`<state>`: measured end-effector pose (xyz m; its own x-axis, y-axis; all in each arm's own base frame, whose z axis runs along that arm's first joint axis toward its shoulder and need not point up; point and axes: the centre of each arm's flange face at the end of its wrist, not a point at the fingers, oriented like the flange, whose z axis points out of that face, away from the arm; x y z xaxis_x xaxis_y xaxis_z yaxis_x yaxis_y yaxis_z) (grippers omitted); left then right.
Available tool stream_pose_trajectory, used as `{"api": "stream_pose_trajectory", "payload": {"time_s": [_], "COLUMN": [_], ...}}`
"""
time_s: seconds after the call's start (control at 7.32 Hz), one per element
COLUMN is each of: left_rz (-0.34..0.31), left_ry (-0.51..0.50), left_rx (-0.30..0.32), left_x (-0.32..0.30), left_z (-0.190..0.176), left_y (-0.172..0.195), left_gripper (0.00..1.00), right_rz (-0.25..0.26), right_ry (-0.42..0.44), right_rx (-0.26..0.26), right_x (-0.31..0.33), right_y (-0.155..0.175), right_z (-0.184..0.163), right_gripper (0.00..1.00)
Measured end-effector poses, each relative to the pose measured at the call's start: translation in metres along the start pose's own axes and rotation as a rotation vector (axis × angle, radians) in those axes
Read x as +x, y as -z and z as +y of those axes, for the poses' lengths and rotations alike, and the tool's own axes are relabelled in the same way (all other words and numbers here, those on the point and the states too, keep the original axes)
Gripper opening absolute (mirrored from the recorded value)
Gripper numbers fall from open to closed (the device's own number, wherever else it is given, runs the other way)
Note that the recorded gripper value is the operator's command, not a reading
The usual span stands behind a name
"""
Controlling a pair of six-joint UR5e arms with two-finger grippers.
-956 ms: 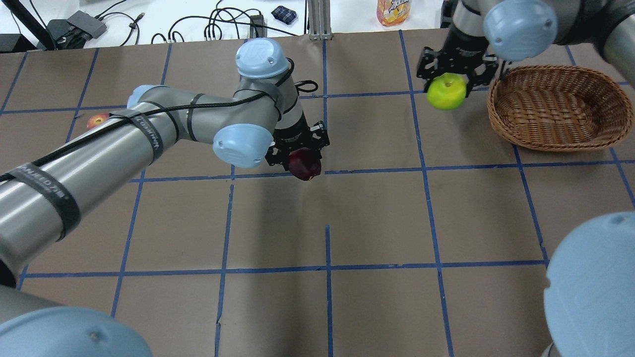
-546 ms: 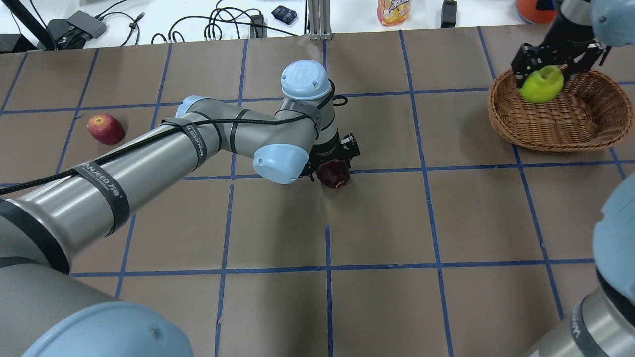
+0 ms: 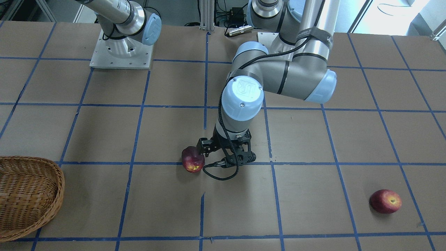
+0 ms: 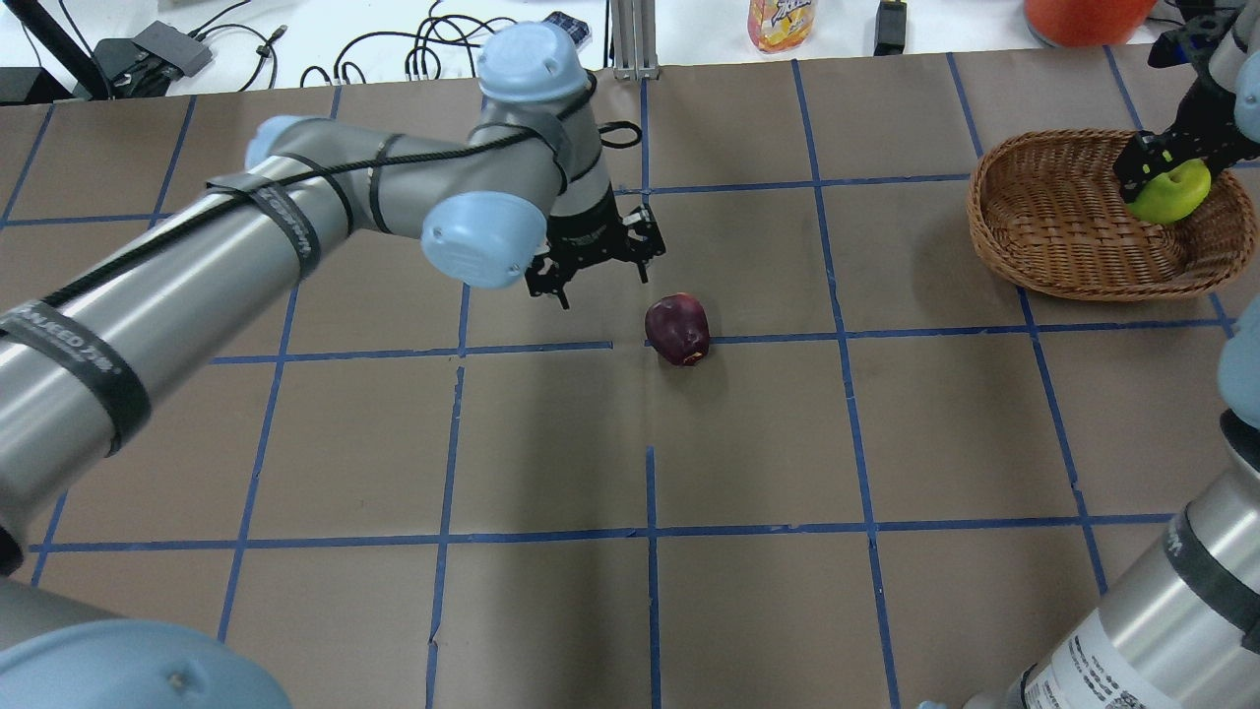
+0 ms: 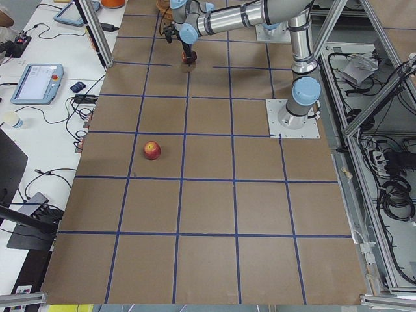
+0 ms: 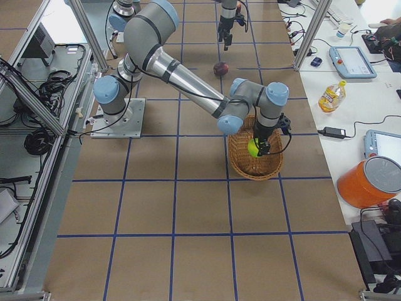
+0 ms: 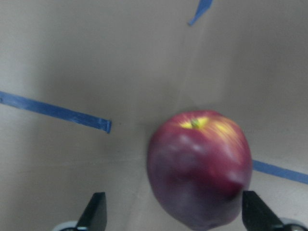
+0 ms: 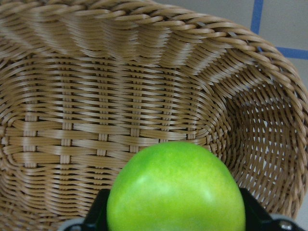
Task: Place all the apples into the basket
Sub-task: 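Grasp far red apple with left gripper while right grasps dark red apple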
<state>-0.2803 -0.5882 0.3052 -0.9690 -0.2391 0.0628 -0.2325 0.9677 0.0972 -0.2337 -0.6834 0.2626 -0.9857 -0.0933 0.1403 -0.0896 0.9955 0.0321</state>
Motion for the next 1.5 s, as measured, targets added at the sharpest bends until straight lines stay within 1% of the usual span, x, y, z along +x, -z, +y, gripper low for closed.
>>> {"api": "stream_pose_trajectory", "payload": {"time_s": [0.14, 0.27, 0.41, 0.55, 0.68, 0.82, 0.96, 1.09, 1.23, 1.37, 1.5], "left_rz": [-0.029, -0.064, -0.095, -0.109, -0.122, -0.157, -0.201, -0.222, -0.232, -0.239, -0.247], "left_ry": [-0.059, -0.132, -0.182, -0.214, -0.274, -0.325, -0.355, -0.388, -0.406, -0.409, -0.416], "left_rx": [-0.01, -0.005, 0.003, 0.009, 0.01, 0.011, 0.01, 0.009, 0.015, 0.029, 0.048], "left_x": [-0.039, -0.082, -0.13, -0.176, -0.213, -0.249, -0.29, -0.329, -0.362, -0.383, -0.396], "left_z": [-0.025, -0.048, -0.075, -0.1, -0.121, -0.141, -0.16, -0.177, -0.19, -0.2, -0.209], "left_y": [0.029, 0.05, 0.063, 0.072, 0.072, 0.065, 0.056, 0.046, 0.033, 0.023, 0.012], "left_gripper": [1.0, 1.0, 1.0, 1.0, 1.0, 1.0, 1.0, 1.0, 1.0, 1.0, 1.0], "right_rz": [-0.004, -0.009, -0.011, -0.011, -0.005, 0.004, 0.0, -0.028, -0.071, -0.107, -0.129], "right_ry": [-0.005, -0.014, -0.019, -0.02, -0.016, -0.016, -0.018, -0.036, -0.078, -0.121, -0.175], "right_rx": [-0.011, -0.021, -0.025, -0.029, -0.036, -0.047, -0.057, -0.066, -0.068, -0.087, -0.121], "right_x": [0.007, 0.011, 0.013, 0.014, 0.016, 0.018, 0.018, 0.012, -0.006, -0.041, -0.095], "right_y": [-0.013, -0.022, -0.026, -0.027, -0.028, -0.027, -0.018, 0.003, 0.038, 0.074, 0.103], "right_z": [0.002, 0.004, 0.006, 0.007, 0.008, 0.01, 0.013, 0.018, 0.024, 0.03, 0.029], "right_gripper": [0.75, 1.0, 1.0, 1.0, 1.0, 1.0, 1.0, 1.0, 1.0, 1.0, 1.0]}}
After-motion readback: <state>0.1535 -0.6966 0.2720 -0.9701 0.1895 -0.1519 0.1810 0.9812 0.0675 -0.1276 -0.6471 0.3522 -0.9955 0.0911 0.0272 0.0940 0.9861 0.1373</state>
